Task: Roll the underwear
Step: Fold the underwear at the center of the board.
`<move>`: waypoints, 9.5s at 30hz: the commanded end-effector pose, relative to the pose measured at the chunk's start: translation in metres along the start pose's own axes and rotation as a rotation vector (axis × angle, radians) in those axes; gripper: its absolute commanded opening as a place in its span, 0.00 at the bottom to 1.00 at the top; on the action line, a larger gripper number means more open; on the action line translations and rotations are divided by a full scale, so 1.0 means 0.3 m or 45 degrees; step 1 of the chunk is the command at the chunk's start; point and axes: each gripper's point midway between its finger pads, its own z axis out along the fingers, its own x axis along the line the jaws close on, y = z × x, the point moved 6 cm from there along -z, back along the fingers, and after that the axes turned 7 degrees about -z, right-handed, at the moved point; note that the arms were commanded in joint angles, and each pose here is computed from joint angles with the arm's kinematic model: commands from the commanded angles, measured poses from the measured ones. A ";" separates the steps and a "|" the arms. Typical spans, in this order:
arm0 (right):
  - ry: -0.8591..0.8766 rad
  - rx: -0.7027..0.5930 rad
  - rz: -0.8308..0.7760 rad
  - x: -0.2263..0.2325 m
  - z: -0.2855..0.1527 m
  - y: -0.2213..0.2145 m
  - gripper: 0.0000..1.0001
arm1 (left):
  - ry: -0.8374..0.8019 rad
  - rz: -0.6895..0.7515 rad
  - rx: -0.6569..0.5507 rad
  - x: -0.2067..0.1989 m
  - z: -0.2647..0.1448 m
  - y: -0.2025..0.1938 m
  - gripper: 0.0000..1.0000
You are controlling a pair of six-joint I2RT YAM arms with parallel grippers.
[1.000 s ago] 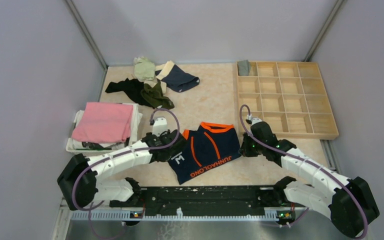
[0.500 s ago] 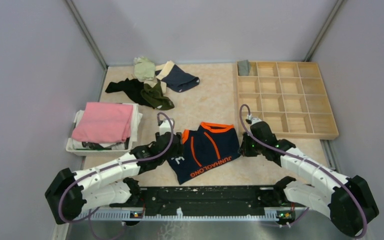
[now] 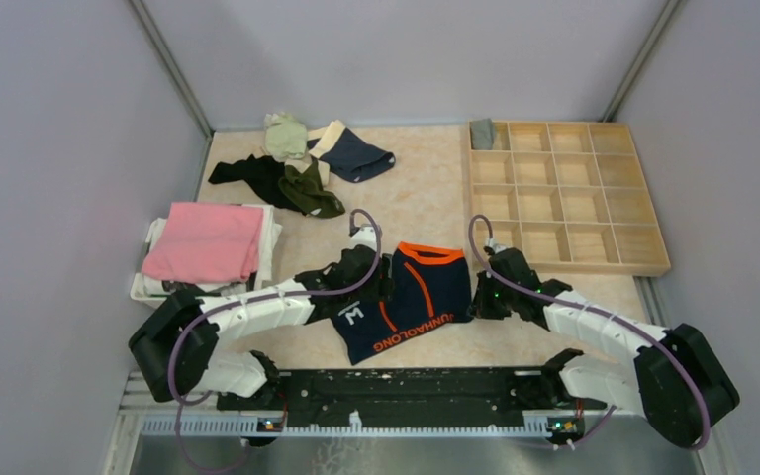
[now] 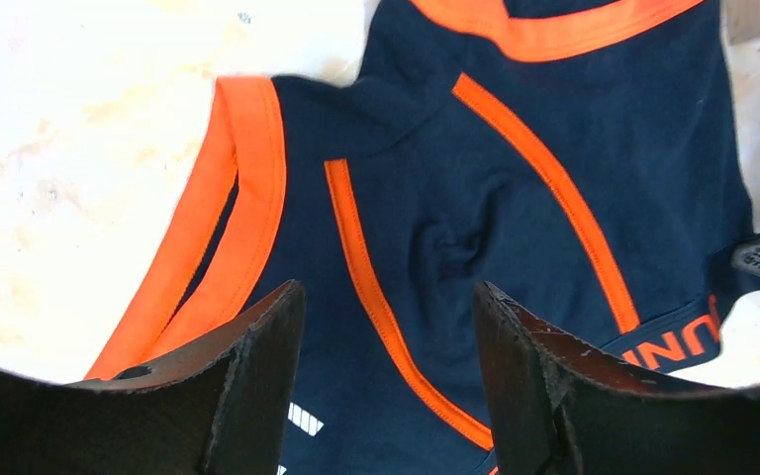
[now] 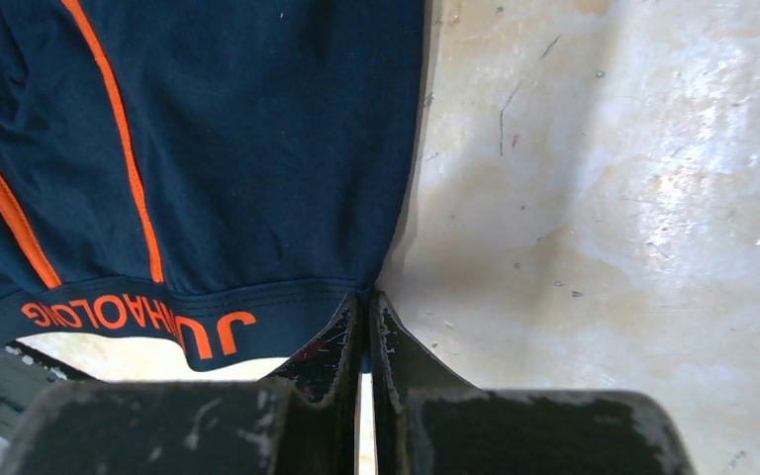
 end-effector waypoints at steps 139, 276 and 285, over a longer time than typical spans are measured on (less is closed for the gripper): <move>-0.170 -0.002 -0.180 0.037 0.232 0.360 0.00 | -0.079 0.403 0.136 -0.572 0.125 -0.210 0.79; 0.422 -0.198 -0.326 0.700 -0.042 0.633 0.00 | -0.046 -0.280 -0.146 0.032 -0.382 -0.174 0.00; 0.430 -0.151 -0.340 0.702 0.028 0.620 0.00 | 0.069 -0.376 -0.191 0.110 -0.386 -0.183 0.00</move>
